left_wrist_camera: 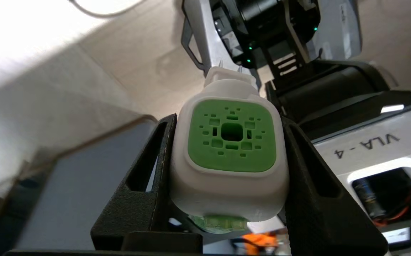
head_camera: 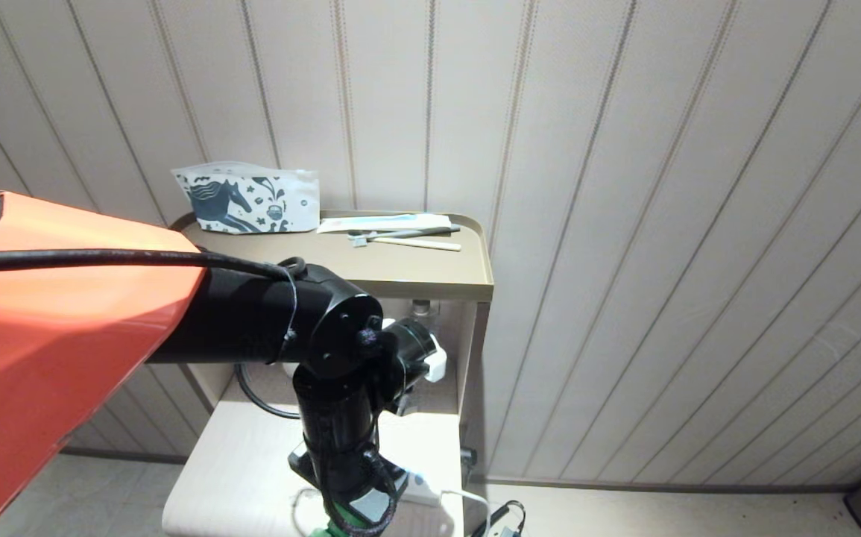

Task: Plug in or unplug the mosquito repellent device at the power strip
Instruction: Insert the plug into the socket

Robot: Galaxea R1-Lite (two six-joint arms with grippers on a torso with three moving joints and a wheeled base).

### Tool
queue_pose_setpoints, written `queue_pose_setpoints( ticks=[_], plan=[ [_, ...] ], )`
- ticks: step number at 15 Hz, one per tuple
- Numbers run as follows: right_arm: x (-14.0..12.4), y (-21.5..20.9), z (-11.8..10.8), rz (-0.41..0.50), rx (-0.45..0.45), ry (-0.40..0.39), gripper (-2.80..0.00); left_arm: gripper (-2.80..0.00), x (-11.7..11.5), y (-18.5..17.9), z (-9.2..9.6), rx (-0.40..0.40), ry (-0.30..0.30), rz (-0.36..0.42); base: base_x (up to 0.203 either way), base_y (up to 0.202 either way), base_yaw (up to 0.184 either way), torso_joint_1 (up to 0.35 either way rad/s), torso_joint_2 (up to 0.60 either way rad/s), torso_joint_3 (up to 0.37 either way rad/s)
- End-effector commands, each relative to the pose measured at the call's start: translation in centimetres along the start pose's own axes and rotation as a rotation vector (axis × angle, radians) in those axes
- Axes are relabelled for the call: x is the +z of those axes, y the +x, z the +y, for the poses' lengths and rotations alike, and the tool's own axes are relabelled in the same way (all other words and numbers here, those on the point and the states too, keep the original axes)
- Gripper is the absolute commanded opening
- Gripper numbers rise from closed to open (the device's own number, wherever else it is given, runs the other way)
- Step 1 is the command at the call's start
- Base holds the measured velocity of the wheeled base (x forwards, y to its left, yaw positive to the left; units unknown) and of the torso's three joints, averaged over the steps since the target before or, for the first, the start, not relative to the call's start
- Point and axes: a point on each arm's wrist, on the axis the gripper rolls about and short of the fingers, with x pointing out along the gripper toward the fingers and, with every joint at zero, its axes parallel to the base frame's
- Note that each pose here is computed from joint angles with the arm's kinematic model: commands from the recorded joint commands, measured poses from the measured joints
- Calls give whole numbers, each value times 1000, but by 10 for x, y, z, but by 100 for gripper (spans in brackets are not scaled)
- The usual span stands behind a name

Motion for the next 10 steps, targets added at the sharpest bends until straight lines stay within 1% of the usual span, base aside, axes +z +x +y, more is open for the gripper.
queue_pose_setpoints(
  ticks=[1,3,5,7,9,10],
  plan=[
    [0,0,0,0,0,-1,-280,-280,-1,5,0,5,-73,25,0,0,0,0,0,0],
    [0,0,0,0,0,0,-280,-280,1,9,3,8,-141,34,0,0,0,0,0,0],
    [0,0,0,0,0,-1,-280,-280,4,13,10,9,-209,41,0,0,0,0,0,0],
    [0,0,0,0,1,-1,-280,-280,9,17,14,11,-286,40,0,0,0,0,0,0],
    [0,0,0,0,1,0,-280,-280,14,21,17,11,-346,36,0,0,0,0,0,0],
    [0,0,0,0,1,0,-280,-280,17,22,17,11,-366,35,0,0,0,0,0,0]
  ],
)
